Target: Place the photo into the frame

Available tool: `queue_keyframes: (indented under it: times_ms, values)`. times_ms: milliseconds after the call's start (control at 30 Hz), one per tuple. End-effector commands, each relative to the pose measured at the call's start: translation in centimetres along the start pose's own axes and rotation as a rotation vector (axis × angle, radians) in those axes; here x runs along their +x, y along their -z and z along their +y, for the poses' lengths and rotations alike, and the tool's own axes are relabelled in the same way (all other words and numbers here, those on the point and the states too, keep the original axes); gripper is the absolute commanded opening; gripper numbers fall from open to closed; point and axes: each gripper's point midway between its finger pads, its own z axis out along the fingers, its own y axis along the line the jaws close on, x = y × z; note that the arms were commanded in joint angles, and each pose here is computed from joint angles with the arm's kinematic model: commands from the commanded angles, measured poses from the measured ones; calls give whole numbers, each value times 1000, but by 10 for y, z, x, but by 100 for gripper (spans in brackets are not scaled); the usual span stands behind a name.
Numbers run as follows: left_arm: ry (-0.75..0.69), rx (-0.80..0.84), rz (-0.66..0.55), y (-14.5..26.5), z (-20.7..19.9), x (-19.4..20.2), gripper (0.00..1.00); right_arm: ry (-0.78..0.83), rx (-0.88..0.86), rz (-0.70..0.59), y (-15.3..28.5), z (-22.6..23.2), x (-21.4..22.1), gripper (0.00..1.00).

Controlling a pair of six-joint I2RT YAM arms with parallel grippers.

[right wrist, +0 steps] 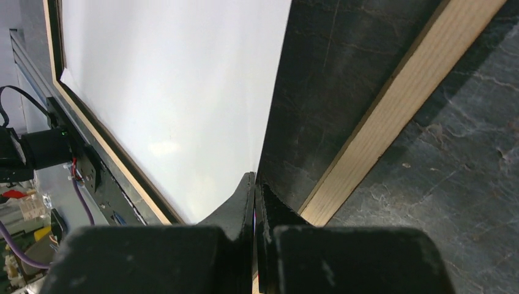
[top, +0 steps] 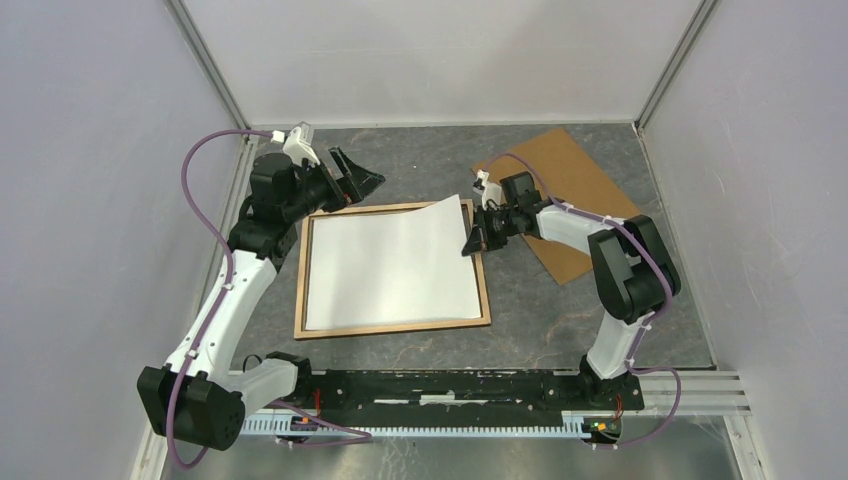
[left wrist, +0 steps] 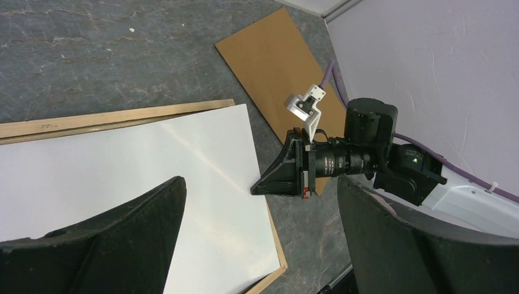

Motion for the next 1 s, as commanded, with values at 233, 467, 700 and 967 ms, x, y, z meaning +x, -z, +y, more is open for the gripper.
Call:
queue_keyframes:
  times_ms: [233,467,700,967]
  values:
    - [-48,35,-29,4,-11,-5,98,-26,-21,-122,0,15,-19,0]
    - [-48,35,-26,4,-11,-4,98,-18,-37,-123,-6,21,-22,0]
    - [-51,41,-23,4,-14,-3,98,33,19,-120,1,16,-25,33]
    - [-55,45,-25,5,-15,-3,99,134,191,-109,27,1,-30,62]
